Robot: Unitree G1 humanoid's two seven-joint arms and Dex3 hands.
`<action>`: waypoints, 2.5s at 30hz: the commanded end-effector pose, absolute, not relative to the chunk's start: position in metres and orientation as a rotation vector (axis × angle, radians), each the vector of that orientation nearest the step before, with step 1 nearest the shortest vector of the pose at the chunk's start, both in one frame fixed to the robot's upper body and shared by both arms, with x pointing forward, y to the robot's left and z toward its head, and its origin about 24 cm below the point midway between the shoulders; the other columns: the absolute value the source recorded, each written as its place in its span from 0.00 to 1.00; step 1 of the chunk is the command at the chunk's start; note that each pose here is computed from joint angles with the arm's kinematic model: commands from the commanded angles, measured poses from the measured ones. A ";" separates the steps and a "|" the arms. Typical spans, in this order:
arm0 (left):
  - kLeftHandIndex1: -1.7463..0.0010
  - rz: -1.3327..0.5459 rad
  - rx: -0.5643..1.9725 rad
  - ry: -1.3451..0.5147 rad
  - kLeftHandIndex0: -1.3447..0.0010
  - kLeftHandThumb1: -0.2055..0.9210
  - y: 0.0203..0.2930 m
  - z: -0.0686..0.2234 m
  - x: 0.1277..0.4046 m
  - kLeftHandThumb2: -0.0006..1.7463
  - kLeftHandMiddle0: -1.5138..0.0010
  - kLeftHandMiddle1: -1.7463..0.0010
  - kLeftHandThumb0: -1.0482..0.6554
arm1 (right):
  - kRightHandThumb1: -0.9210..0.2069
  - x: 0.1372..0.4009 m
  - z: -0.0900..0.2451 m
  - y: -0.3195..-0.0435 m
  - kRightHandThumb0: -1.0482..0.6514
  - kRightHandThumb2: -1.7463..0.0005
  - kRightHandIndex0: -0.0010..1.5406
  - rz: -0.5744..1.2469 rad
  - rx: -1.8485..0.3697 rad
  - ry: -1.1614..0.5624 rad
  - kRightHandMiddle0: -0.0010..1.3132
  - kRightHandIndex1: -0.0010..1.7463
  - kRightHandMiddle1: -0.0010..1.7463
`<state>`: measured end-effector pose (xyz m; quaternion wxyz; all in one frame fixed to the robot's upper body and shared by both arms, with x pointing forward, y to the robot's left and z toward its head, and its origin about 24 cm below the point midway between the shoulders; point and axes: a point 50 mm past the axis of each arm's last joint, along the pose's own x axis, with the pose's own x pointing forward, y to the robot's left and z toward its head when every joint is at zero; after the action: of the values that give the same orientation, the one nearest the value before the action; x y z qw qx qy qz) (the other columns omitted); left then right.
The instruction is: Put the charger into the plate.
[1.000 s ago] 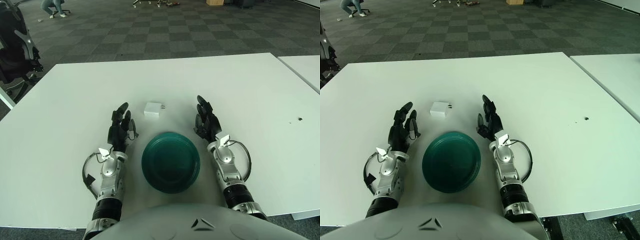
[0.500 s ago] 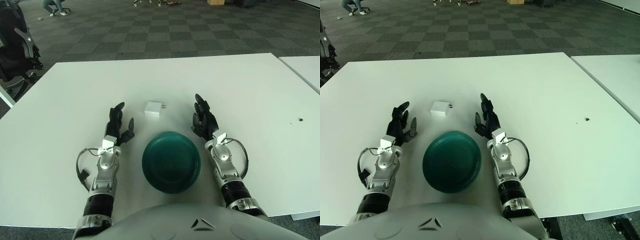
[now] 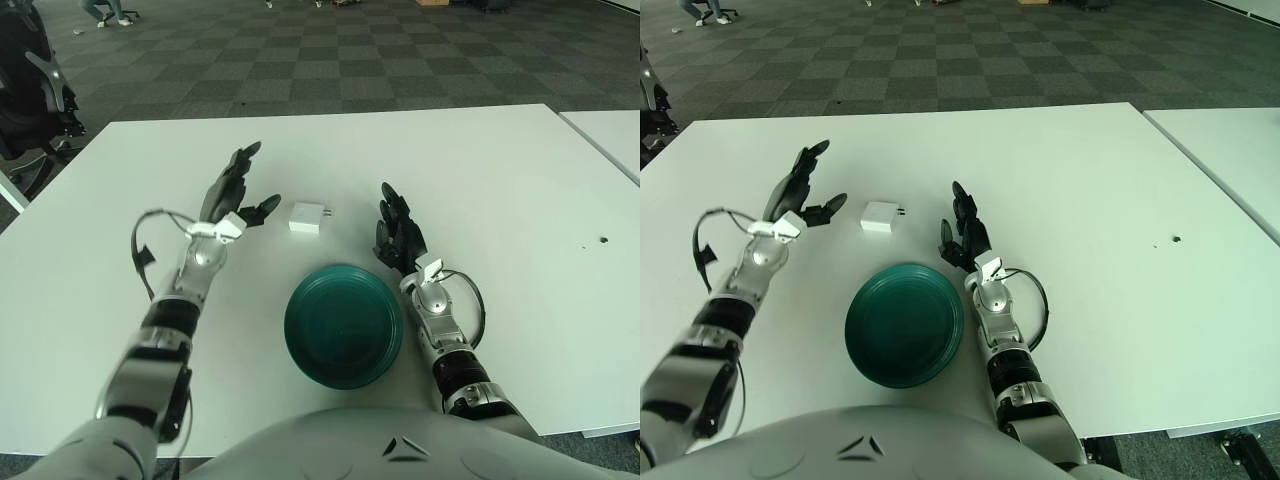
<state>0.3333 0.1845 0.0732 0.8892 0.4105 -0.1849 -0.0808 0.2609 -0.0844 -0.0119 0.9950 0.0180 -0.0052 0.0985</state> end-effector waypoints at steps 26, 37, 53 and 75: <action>0.64 -0.940 1.656 -0.162 1.00 1.00 0.140 0.079 0.374 0.18 1.00 1.00 0.00 | 0.00 0.206 -0.090 -0.062 0.12 0.52 0.04 0.221 -0.021 0.420 0.00 0.00 0.14; 0.47 -1.022 1.632 -0.096 1.00 1.00 0.121 0.076 0.375 0.16 0.94 0.99 0.00 | 0.00 0.207 -0.092 -0.063 0.12 0.54 0.04 0.196 0.007 0.430 0.00 0.00 0.15; 0.45 -1.038 1.574 -0.015 1.00 1.00 0.111 0.059 0.370 0.11 0.92 0.99 0.00 | 0.00 0.201 -0.095 -0.075 0.08 0.52 0.03 0.174 -0.008 0.409 0.00 0.00 0.12; 0.51 -0.980 1.473 0.064 1.00 1.00 0.096 0.037 0.363 0.19 0.88 0.98 0.00 | 0.00 0.188 -0.103 -0.091 0.10 0.53 0.00 0.108 0.046 0.461 0.00 0.00 0.07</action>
<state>0.3655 0.0879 0.0492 0.6176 0.6460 -0.0007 -0.4486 0.2747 -0.0696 -0.0137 0.9954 0.0088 -0.0032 0.0953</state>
